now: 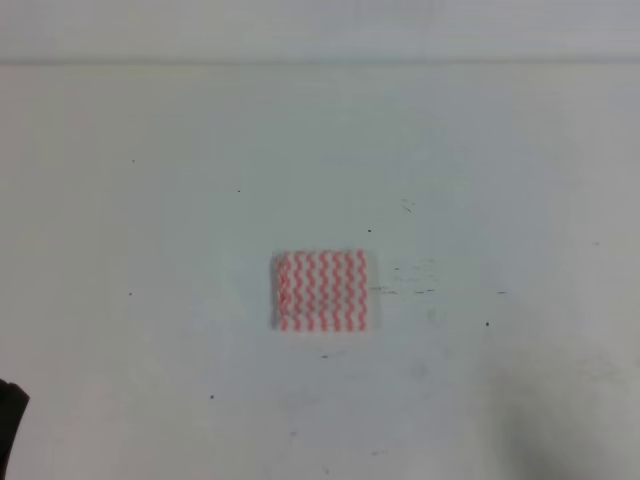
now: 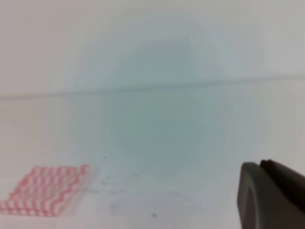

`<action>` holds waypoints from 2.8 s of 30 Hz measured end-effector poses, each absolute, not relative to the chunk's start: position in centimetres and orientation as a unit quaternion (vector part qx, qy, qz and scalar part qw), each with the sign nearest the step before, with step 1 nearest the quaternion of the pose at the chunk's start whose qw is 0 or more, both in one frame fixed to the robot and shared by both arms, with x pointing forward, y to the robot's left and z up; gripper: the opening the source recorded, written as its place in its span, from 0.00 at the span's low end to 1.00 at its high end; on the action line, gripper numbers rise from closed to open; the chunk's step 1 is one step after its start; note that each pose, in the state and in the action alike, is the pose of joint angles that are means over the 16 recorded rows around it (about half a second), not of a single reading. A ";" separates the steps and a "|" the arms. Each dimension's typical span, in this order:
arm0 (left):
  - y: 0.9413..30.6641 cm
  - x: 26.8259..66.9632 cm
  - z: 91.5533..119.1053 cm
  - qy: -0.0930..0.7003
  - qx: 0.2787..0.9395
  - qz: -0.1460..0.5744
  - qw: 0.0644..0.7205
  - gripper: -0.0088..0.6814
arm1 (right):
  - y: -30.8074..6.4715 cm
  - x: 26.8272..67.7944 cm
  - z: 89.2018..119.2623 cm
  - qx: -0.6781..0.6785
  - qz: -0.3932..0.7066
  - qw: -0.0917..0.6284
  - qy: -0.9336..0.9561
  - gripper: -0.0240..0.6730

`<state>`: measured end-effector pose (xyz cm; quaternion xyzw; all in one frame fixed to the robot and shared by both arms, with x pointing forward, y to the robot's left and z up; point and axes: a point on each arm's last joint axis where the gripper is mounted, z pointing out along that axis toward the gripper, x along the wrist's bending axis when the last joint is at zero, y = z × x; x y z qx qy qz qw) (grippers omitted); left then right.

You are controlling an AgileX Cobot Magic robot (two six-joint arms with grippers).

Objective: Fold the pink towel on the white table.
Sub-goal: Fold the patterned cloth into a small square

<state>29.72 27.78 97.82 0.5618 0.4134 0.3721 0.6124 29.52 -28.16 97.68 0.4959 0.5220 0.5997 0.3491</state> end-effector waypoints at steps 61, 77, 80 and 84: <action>29.3 29.4 96.7 0.486 0.555 0.450 0.504 0.01 | -28.8 29.1 96.3 0.540 0.528 0.364 0.545 0.01; 29.4 29.2 95.5 0.518 0.583 0.425 0.460 0.01 | -28.8 29.1 96.3 0.539 0.530 0.364 0.544 0.01; 29.4 29.2 95.4 0.518 0.583 0.425 0.460 0.01 | -28.8 29.1 96.3 0.538 0.530 0.365 0.544 0.01; 29.4 29.2 95.4 0.518 0.583 0.424 0.460 0.01 | -28.8 29.1 96.3 0.538 0.530 0.365 0.544 0.01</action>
